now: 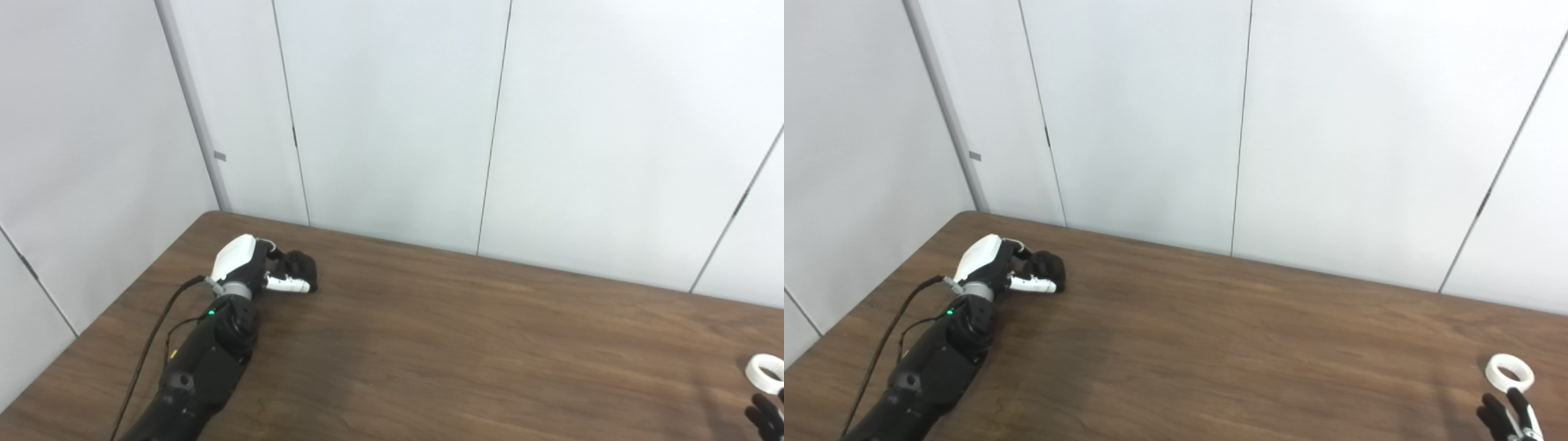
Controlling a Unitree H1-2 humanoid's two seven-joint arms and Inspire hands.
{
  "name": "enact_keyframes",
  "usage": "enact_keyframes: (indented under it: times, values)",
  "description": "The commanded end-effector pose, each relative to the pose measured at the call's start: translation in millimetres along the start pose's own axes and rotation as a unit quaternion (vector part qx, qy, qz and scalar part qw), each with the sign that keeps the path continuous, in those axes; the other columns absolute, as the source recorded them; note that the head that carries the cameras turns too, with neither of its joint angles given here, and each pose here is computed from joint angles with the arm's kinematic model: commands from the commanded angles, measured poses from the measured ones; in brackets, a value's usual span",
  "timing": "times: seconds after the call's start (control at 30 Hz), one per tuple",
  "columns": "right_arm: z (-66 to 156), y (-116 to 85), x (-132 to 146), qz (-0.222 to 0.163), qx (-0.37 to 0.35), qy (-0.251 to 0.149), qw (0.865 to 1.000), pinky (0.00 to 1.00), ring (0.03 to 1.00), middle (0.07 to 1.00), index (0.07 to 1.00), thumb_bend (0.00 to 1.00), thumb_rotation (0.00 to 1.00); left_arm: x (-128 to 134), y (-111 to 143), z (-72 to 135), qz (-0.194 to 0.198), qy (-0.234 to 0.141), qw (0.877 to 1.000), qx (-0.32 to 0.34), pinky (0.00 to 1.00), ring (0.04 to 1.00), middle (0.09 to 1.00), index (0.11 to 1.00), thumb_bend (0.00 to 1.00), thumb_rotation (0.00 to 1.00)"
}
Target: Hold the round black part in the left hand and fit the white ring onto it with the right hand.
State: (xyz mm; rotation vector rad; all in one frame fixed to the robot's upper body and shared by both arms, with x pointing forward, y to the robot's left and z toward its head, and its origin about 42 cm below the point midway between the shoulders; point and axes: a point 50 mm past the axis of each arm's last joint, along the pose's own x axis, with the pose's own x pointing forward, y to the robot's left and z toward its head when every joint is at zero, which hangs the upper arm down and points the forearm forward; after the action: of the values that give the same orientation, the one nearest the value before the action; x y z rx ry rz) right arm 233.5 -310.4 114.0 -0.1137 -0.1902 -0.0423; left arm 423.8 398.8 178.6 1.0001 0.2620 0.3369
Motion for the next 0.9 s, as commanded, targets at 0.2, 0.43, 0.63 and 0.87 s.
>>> enact_keyframes:
  times: [0.2, 0.43, 0.63, 0.87]
  values:
    - [-29, 18, -30, -0.012, 0.028, 0.065, 0.997, 1.00, 0.905, 0.917, 0.978, 0.47, 1.00, -23, 28, 24, 0.034, -0.075, 0.997, 0.015, 1.00, 0.895, 0.766, 0.484, 0.52, 0.05]
    - [-29, 20, -28, -0.013, 0.029, 0.069, 0.997, 1.00, 0.908, 0.914, 0.975, 0.49, 1.00, -57, 21, 38, 0.002, -0.108, 0.994, 0.003, 1.00, 0.910, 0.791, 0.486, 0.52, 0.05]
    - [-27, 24, -27, -0.016, 0.030, 0.069, 0.997, 1.00, 0.897, 0.904, 0.964, 0.50, 1.00, -96, 9, 63, -0.039, -0.165, 0.985, -0.010, 1.00, 0.893, 0.789, 0.486, 0.52, 0.05]
    - [-27, 27, -28, -0.017, 0.027, 0.073, 0.997, 1.00, 0.895, 0.898, 0.958, 0.52, 1.00, -135, -14, 84, -0.084, -0.235, 0.968, -0.004, 1.00, 0.886, 0.787, 0.486, 0.52, 0.05]
